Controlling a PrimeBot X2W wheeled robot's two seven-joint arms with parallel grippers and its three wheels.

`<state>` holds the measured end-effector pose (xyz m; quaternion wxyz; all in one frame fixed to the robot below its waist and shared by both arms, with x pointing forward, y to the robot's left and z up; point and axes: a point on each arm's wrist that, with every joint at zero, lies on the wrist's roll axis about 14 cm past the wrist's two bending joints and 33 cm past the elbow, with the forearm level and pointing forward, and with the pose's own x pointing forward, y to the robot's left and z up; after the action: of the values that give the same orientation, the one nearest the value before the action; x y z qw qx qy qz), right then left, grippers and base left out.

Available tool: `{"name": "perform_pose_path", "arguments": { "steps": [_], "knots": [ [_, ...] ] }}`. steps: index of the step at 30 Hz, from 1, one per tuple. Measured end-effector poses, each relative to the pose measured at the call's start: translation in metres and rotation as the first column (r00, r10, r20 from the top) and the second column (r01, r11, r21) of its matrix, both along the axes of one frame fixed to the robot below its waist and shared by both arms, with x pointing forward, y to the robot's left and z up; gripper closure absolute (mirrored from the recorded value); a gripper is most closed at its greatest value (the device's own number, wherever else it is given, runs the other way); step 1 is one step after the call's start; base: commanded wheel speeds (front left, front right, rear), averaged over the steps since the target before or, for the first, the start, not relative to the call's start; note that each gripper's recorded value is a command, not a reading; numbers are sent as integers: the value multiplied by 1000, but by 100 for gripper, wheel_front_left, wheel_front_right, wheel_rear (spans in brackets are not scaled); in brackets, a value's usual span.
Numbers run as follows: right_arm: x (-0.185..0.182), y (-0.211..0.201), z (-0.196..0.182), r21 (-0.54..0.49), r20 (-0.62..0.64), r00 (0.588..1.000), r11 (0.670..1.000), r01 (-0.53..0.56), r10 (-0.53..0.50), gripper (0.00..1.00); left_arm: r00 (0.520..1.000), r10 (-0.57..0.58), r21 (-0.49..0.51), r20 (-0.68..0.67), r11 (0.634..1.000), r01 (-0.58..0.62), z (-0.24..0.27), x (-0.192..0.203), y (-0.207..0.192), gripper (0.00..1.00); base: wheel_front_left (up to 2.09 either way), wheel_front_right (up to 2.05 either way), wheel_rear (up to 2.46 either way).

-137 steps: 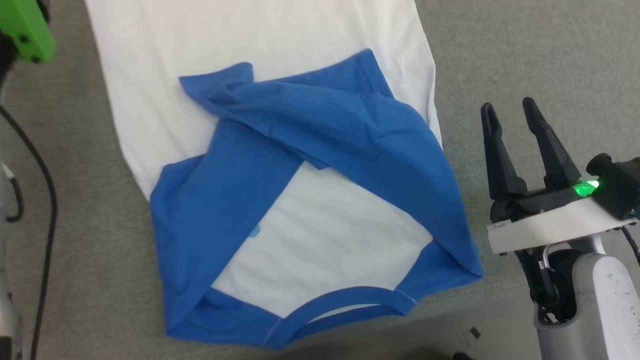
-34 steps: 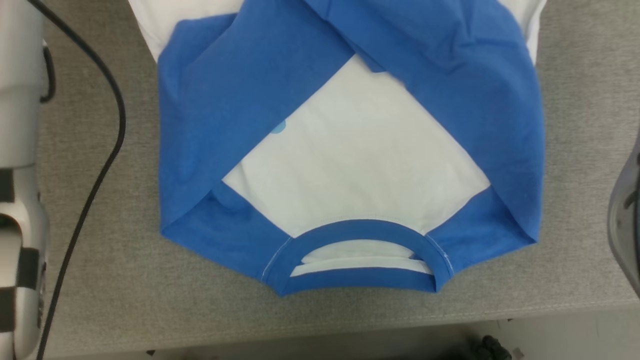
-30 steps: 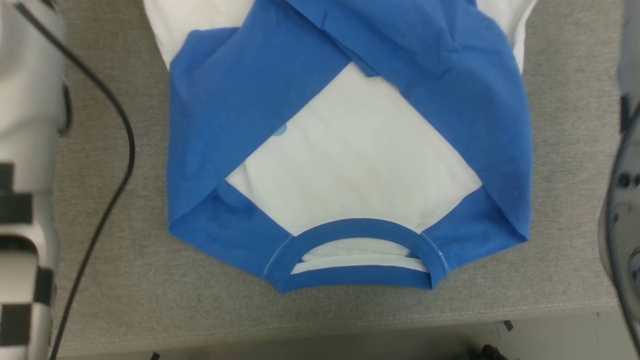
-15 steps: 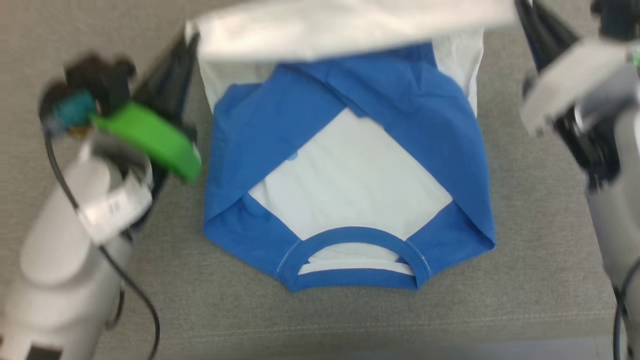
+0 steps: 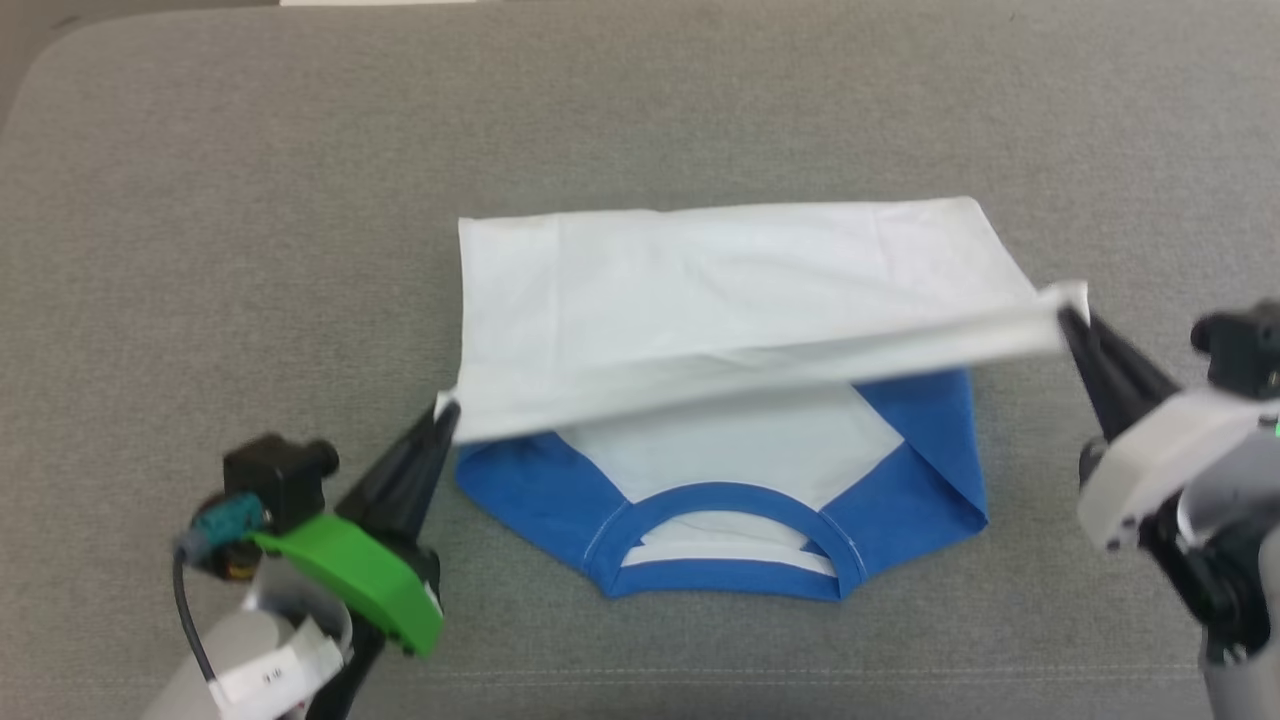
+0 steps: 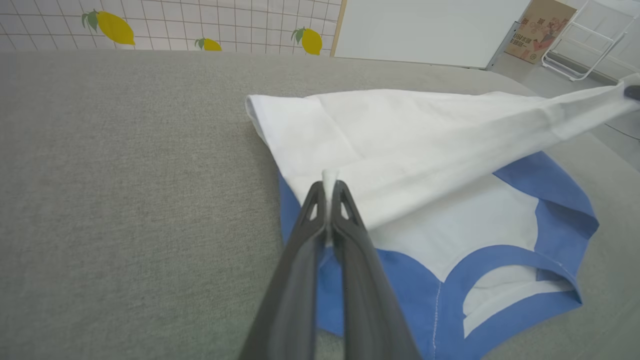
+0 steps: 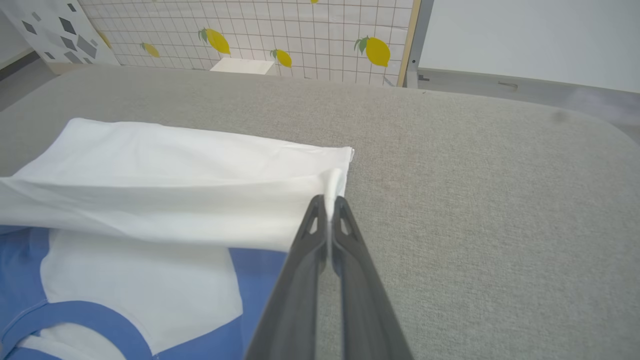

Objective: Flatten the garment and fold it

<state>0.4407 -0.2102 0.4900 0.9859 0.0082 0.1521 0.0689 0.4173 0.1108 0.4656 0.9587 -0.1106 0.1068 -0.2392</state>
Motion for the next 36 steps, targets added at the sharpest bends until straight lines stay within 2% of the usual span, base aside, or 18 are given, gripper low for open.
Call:
{"name": "perform_pose_path", "arguments": {
  "steps": [11,18,19,20,21,26,31,36],
  "knots": [
    [-53,4,-51,10,-177,984,999,37,-35,100,990,26,26,-140,999,-22,-44,-41,7,100,0,0,0],
    [-77,10,-90,14,-310,950,999,43,-37,100,977,29,45,-211,999,-20,-70,-52,5,100,0,0,0],
    [-79,11,-94,18,-324,945,999,44,-36,67,975,30,47,-222,999,-20,-74,-53,4,93,0,0,0],
    [-81,12,-98,23,-335,941,999,46,-36,6,973,33,48,-230,999,-23,-76,-54,4,45,0,0,0],
    [-83,13,-100,27,-343,939,998,50,-38,0,971,37,46,-236,999,-27,-78,-55,4,0,0,0,0],
    [-85,12,-98,50,-330,942,995,82,-61,0,970,68,36,-234,998,-61,-79,-56,7,0,0,0,0],
    [-96,3,-91,72,-304,946,987,141,-113,0,973,159,8,-169,987,-160,-63,-48,20,0,0,0,0],
    [-85,3,-55,156,-156,976,971,178,-154,0,955,291,-12,-49,956,-292,-32,-35,45,0,0,0,0]
  ]
}}
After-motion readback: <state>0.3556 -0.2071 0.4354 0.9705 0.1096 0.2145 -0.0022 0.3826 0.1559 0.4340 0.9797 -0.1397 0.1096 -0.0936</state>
